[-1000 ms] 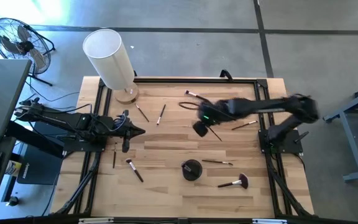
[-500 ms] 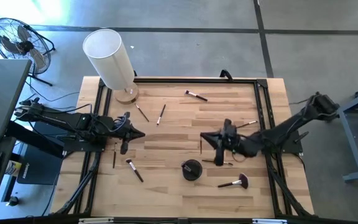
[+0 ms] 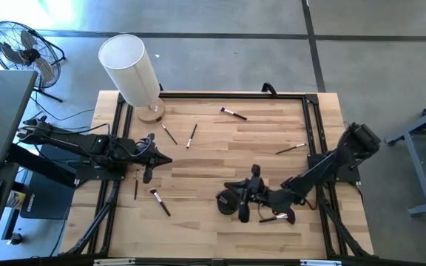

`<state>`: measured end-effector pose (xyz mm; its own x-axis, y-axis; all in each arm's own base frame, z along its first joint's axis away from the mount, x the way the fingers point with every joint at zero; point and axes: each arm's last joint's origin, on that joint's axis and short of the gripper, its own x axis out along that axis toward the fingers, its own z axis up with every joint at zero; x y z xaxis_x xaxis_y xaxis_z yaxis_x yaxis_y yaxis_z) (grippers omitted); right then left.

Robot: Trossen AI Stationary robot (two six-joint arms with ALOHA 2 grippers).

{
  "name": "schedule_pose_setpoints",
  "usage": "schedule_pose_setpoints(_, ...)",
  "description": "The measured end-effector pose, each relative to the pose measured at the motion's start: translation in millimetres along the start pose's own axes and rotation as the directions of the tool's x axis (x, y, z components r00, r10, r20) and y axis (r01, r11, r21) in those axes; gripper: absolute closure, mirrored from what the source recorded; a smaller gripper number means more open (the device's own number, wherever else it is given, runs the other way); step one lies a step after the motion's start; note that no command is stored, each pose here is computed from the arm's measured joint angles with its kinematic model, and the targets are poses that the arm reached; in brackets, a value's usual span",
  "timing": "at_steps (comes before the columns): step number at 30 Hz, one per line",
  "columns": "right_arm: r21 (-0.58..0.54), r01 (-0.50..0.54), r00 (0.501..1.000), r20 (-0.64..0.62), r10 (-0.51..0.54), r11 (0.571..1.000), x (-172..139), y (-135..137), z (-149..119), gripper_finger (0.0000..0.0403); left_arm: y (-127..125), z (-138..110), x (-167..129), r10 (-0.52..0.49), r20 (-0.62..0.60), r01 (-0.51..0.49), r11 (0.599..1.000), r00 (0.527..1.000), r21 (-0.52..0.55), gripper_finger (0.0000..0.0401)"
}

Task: Pick & Place Makeup Supplies
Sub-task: Put the makeup brush into the black makeup holder

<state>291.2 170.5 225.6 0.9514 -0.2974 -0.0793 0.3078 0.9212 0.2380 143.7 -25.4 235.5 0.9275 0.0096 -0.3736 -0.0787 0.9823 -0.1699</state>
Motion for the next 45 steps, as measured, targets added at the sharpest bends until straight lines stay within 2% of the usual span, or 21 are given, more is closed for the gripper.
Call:
schedule_pose_setpoints(3,-0.021,-0.046,0.998,-0.039,0.045,0.999,3.0,2.3,-9.2,0.0403,0.1,0.0,0.0,0.001,0.000,-0.001,1.000,1.000,0.000,0.0401)
schedule_pose_setpoints(9,0.092,-0.026,0.997,-0.074,0.033,0.995,3.4,0.9,-13.8,0.0392,0.3,0.1,0.0,0.010,0.003,-0.010,1.000,1.000,0.000,0.0401)
schedule_pose_setpoints(15,0.138,-0.032,0.993,-0.111,0.047,0.990,3.1,0.1,-17.4,0.0335,0.4,0.2,0.0,0.014,0.004,-0.014,1.000,1.000,0.000,0.0401)
schedule_pose_setpoints(20,0.085,-0.038,0.993,-0.110,0.047,0.996,3.1,0.2,-17.3,0.0288,0.5,0.1,0.1,0.017,0.005,-0.017,1.000,1.000,-0.005,0.0395)
schedule_pose_setpoints(25,0.100,-0.034,0.995,-0.088,0.043,0.994,1.0,-0.4,-9.0,0.0266,2.2,0.0,1.9,0.085,0.014,-0.083,0.989,0.996,-0.124,0.0343)
schedule_pose_setpoints(27,0.111,-0.018,0.997,-0.069,0.026,0.994,-2.1,-2.0,0.1,0.0264,4.2,0.1,2.1,0.154,0.028,-0.146,0.971,0.988,-0.190,0.0313)
schedule_pose_setpoints(29,0.108,0.039,0.998,-0.043,-0.034,0.993,-5.7,-5.9,9.2,0.0265,6.0,0.7,1.7,0.217,0.046,-0.198,0.945,0.975,-0.260,0.0287)
schedule_pose_setpoints(32,0.048,0.150,0.988,-0.029,-0.149,0.988,-10.9,-16.8,21.1,0.0275,6.7,0.6,2.3,0.246,0.051,-0.216,0.919,0.968,-0.330,0.0259)
schedule_pose_setpoints(35,-0.021,0.164,0.983,-0.081,-0.165,0.986,-11.7,-30.8,30.7,0.0290,6.2,0.5,2.4,0.230,0.047,-0.202,0.922,0.972,-0.330,0.0247)
schedule_pose_setpoints(39,0.009,0.205,0.960,-0.199,-0.199,0.979,-8.6,-57.9,39.1,0.0310,6.7,-0.1,3.9,0.256,0.045,-0.227,0.915,0.966,-0.334,0.0245)
schedule_pose_setpoints(41,0.039,0.286,0.919,-0.293,-0.262,0.958,-8.8,-79.5,40.5,0.0318,7.7,-2.2,9.5,0.320,0.031,-0.288,0.888,0.947,-0.359,0.0245)
schedule_pose_setpoints(45,0.088,0.409,0.840,-0.425,-0.337,0.908,-15.4,-122.3,35.4,0.0328,8.1,-4.9,24.3,0.441,-0.010,-0.397,0.798,0.897,-0.454,0.0245)
